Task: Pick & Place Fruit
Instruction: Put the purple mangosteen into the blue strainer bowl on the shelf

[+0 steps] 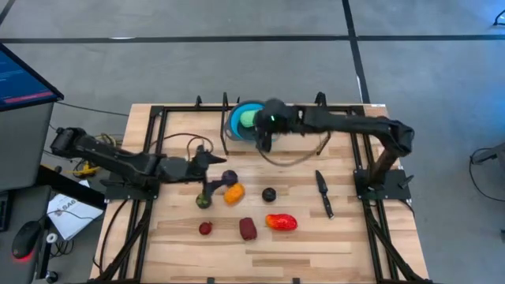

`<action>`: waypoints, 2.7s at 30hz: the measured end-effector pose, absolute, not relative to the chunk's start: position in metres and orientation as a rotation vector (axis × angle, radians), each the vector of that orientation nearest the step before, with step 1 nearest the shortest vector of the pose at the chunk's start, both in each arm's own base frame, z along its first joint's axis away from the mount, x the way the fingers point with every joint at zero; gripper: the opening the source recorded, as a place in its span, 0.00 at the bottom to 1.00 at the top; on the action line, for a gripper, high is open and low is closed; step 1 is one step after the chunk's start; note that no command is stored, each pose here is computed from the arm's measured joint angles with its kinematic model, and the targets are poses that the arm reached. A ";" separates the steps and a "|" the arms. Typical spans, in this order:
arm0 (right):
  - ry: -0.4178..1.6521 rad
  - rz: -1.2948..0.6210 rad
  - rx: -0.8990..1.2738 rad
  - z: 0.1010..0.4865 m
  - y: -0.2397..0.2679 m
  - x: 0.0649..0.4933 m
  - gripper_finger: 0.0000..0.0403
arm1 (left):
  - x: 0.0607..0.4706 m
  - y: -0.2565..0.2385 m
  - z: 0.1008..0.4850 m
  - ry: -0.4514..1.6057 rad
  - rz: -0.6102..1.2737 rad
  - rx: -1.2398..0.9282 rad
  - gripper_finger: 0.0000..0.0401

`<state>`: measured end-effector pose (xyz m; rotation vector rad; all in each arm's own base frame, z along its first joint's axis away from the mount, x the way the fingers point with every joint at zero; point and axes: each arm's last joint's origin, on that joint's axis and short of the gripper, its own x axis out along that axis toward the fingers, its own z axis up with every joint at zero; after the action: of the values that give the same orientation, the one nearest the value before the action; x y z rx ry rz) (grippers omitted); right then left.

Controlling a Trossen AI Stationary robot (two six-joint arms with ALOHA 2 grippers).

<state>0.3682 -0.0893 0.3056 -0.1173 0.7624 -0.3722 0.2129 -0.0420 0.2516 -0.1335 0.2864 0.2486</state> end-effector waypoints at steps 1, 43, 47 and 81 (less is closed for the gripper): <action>0.737 -0.369 -0.125 0.303 -0.080 0.366 0.77 | 0.207 -0.044 0.253 0.294 0.249 -0.145 0.88; 0.369 -0.452 -0.308 0.261 0.012 0.340 0.77 | 0.200 -0.108 0.134 0.921 0.462 -0.349 0.80; 0.301 -0.461 -0.361 0.269 0.008 0.343 0.77 | 0.201 -0.108 0.134 0.907 0.475 -0.387 0.69; 0.572 -0.595 -0.301 0.274 0.018 0.287 0.77 | 0.238 -0.031 0.242 0.275 0.211 -0.281 0.62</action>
<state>0.2870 0.0184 0.2738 -0.3014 0.5721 -0.5954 0.2378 -0.0309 0.2424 -0.2810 0.2749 0.2111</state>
